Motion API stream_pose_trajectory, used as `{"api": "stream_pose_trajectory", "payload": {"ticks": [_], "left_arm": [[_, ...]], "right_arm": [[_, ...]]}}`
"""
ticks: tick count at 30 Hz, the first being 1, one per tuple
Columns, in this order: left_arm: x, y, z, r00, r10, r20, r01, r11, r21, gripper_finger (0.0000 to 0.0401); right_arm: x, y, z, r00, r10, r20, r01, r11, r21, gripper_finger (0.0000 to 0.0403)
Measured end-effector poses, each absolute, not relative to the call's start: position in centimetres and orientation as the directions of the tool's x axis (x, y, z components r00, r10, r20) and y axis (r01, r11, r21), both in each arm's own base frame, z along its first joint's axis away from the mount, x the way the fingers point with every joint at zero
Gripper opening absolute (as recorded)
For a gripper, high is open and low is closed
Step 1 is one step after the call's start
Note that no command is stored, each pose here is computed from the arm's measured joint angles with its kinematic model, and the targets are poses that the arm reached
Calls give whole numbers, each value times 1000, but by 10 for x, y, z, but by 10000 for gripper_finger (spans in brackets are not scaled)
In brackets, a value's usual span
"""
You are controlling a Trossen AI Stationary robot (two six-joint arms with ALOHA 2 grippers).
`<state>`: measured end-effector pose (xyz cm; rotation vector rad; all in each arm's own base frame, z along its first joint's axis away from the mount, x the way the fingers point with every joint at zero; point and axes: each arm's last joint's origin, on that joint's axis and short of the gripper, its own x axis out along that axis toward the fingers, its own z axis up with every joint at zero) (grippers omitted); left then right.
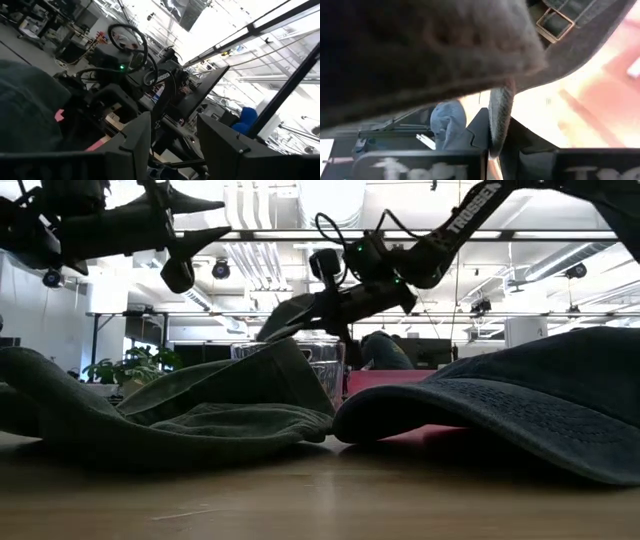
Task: Pick & Place hat
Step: Put the right black cap into the transparent bin
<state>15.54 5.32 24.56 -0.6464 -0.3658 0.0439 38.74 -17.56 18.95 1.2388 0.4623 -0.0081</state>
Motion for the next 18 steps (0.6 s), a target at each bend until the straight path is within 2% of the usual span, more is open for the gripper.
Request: {"api": "stream_pose_trajectory", "payload": {"ticks": [7, 13, 18], "left_arm": [[155, 53, 246, 934, 159, 320, 76, 787, -612, 154], [155, 53, 246, 934, 159, 319, 75, 788, -611, 154], [155, 53, 246, 934, 159, 319, 73, 792, -606, 154]], "right_arm": [[394, -192, 185, 909, 240, -340, 257, 318, 912, 13], [387, -197, 182, 864, 243, -440, 378, 264, 887, 16], [381, -194, 179, 783, 284, -553, 507, 224, 832, 60]]}}
